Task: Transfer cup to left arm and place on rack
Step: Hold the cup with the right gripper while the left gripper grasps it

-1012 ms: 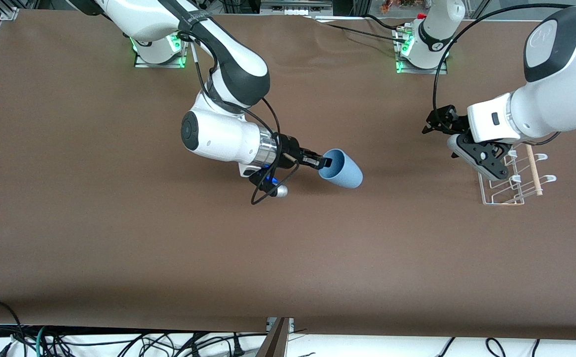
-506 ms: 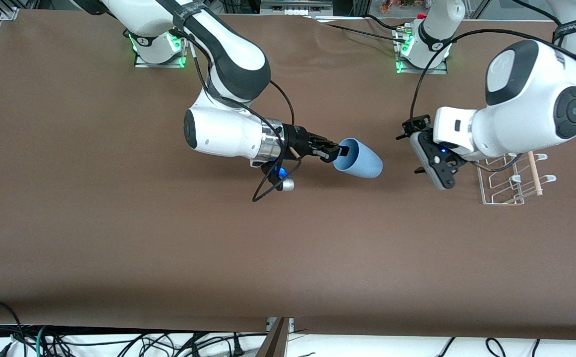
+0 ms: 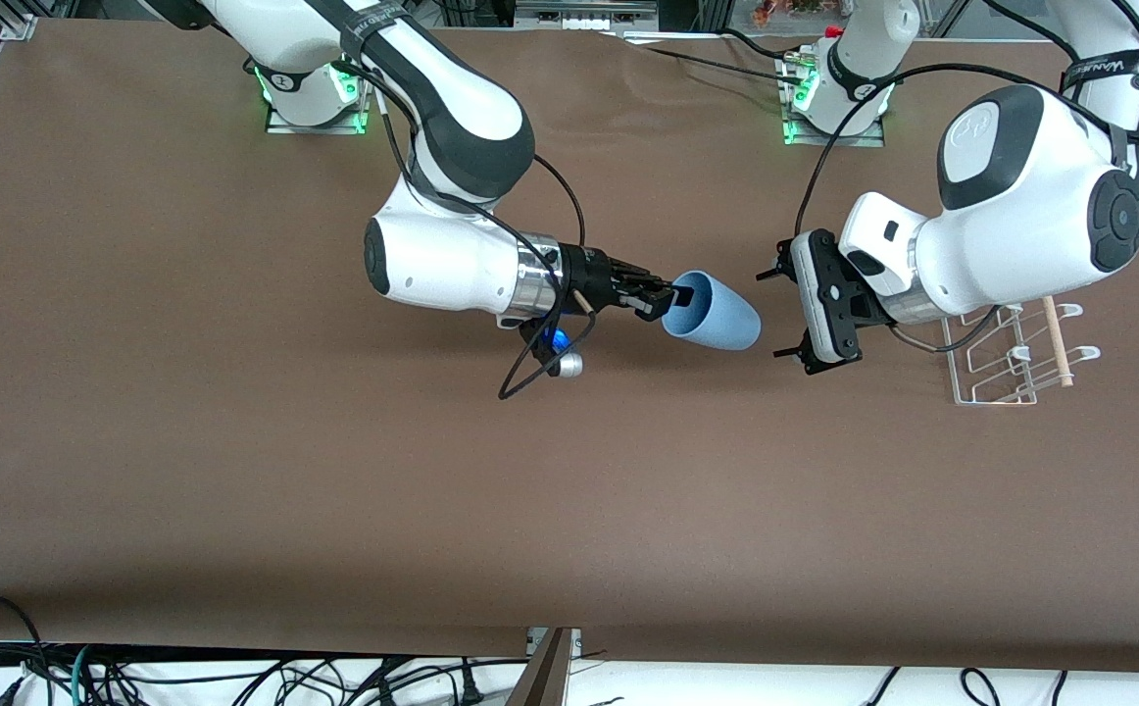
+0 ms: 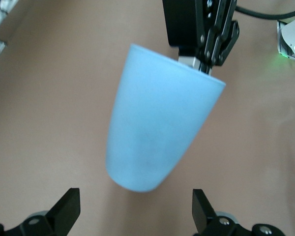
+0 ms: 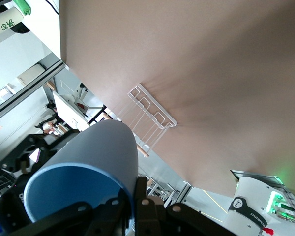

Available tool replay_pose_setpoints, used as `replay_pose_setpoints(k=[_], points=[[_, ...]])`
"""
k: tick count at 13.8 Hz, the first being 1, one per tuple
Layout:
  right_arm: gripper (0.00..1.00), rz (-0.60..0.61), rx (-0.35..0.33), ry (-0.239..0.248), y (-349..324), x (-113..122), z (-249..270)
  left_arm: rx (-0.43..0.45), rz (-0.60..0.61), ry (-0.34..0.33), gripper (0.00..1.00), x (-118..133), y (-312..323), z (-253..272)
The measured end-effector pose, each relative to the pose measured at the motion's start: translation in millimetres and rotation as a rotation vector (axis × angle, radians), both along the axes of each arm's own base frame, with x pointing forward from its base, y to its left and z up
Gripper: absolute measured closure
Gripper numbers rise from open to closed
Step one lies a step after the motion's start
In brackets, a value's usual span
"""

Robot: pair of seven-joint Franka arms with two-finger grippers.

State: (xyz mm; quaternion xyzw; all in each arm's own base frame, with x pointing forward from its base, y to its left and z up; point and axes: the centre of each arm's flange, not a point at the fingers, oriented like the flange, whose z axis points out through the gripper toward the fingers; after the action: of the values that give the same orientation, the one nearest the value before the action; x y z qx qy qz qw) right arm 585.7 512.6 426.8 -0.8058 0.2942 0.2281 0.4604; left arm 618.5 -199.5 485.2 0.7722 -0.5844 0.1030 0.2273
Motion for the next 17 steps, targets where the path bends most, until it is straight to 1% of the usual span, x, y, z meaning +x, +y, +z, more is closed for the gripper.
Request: replay_pose_setpoints(k=[2, 3, 6, 8, 13, 15, 17], points=[[0.95, 0.0, 0.0, 0.0, 0, 0, 0, -0.023, -0.009, -0.044, 0.0, 7, -2, -4], [0.95, 0.0, 0.0, 0.0, 0, 0, 0, -0.04, -0.011, -0.047, 0.0, 8, -6, -8], [0.95, -0.002, 0.0, 0.001, -1, 1, 0, -0.062, -0.048, -0.03, 0.0, 6, -15, -18], [0.95, -0.001, 0.001, 0.001, 0, 0, 0, -0.095, -0.081, -0.017, 0.0, 4, -19, -21], [0.95, -0.001, 0.001, 0.001, 0, 0, 0, -0.118, -0.125, -0.025, 0.0, 1, -26, -20], [0.95, 0.001, 0.001, 0.002, 0, 0, 0, -0.124, -0.14, -0.027, 0.04, -2, -34, -20], [0.95, 0.003, 0.002, 0.003, 0, 0, 0, -0.13, -0.166, -0.039, 0.03, -3, -36, -20]])
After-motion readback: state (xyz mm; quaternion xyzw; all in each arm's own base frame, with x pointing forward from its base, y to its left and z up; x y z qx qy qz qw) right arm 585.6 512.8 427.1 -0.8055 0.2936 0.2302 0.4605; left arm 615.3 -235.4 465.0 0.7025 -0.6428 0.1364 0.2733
